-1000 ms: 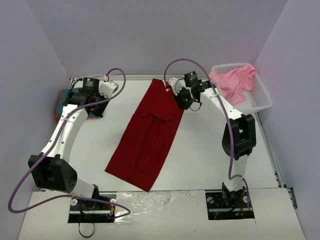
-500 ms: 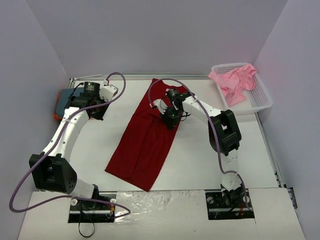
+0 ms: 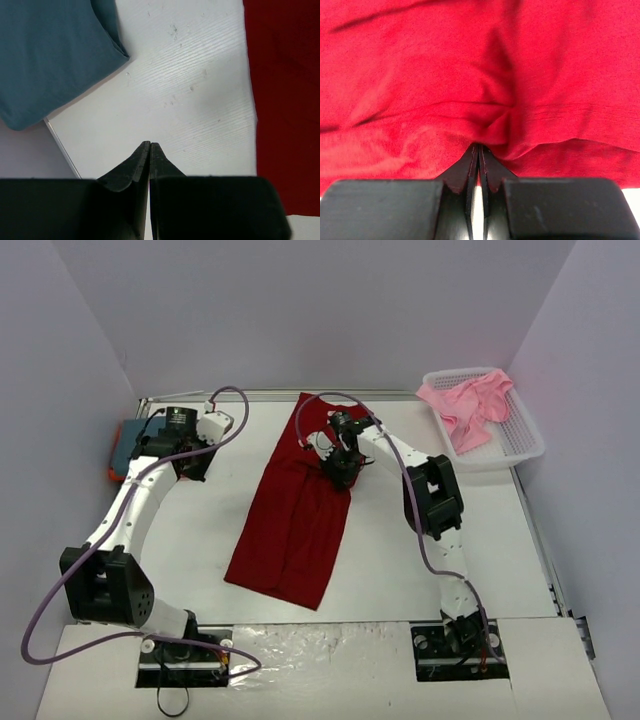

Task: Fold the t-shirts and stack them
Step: Rotate the tshirt 90 degrees

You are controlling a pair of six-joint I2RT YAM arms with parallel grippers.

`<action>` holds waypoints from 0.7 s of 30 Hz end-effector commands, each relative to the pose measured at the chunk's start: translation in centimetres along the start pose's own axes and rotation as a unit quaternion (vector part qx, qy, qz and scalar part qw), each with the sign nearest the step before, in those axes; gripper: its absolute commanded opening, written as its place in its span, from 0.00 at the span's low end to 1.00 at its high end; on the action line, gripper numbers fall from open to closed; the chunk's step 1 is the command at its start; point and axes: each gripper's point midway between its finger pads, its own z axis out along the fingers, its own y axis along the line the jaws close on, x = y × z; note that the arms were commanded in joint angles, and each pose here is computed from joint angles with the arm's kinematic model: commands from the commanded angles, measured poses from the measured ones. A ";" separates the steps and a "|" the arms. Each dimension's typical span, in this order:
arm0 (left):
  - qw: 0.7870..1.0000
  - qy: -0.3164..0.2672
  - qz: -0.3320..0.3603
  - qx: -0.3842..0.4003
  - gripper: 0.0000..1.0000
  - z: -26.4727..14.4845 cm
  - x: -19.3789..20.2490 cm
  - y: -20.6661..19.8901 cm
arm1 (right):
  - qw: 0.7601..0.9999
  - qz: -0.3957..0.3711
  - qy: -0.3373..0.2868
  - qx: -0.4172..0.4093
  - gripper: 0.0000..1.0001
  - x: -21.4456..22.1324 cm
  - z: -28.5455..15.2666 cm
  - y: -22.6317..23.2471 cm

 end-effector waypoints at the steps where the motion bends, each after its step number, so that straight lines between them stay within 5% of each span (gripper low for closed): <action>1: 1.000 -0.010 -0.012 0.003 0.02 0.8 -0.2 0.0 | 0.998 0.012 0.037 0.054 0.00 0.9 1.4 -4.4; 5: 1.000 0.004 -0.018 0.019 0.02 2.2 0.5 -0.7 | 0.993 0.005 0.007 0.117 0.00 -3.0 0.5 -9.1; 13: 0.998 0.025 -0.021 0.052 0.02 4.7 1.7 -2.0 | 0.969 0.022 0.033 0.242 0.00 -3.0 -0.1 -15.5; 21: 0.994 0.020 -0.036 0.102 0.02 6.5 0.0 -3.4 | 0.969 0.041 0.027 0.244 0.00 -2.5 0.6 -16.0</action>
